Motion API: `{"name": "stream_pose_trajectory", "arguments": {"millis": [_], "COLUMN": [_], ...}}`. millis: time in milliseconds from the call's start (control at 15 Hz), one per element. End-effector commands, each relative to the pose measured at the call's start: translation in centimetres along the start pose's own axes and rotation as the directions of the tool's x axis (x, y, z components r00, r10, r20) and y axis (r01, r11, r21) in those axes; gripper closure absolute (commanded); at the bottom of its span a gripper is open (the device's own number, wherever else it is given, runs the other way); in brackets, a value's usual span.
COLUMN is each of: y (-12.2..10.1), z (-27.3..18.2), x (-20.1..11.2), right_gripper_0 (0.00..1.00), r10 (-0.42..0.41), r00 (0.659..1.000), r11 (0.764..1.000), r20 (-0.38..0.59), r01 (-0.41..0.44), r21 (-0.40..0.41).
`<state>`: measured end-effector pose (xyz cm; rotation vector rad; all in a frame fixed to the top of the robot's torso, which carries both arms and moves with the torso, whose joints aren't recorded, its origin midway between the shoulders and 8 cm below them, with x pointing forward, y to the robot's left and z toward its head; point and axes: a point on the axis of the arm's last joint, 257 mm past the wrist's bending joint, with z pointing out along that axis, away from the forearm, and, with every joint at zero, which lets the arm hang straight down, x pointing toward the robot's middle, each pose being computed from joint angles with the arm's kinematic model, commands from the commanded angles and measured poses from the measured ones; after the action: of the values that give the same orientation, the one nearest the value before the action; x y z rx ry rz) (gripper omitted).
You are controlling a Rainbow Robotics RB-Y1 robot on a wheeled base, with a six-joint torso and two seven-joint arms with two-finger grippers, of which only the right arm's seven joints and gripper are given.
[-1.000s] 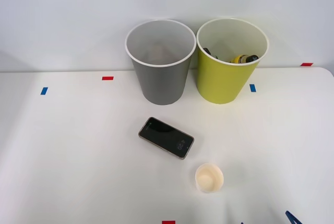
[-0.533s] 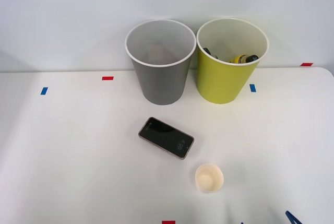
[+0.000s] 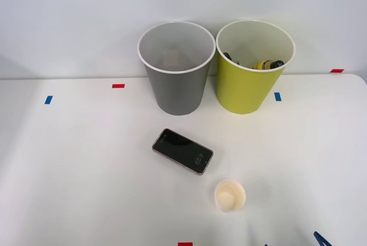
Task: Put cans in the gray bin, plastic bottles in the light green bin
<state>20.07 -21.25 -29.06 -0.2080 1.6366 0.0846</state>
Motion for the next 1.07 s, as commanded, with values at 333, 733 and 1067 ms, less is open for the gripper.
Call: {"name": "stream_pose_trajectory", "arguments": {"millis": [333,733,1067], "y": [0.00,0.00,0.00], "z": [0.00,0.00,0.00], "x": [0.00,0.00,0.00], "right_gripper_0": [0.00,0.00,0.00], "r10": [0.000,0.000,0.000], "r00": [1.000,1.000,1.000], "r11": [1.000,1.000,1.000], "r20": [0.000,0.000,0.000], "r01": [0.000,0.000,0.000], "r21": [0.000,0.000,0.000]}}
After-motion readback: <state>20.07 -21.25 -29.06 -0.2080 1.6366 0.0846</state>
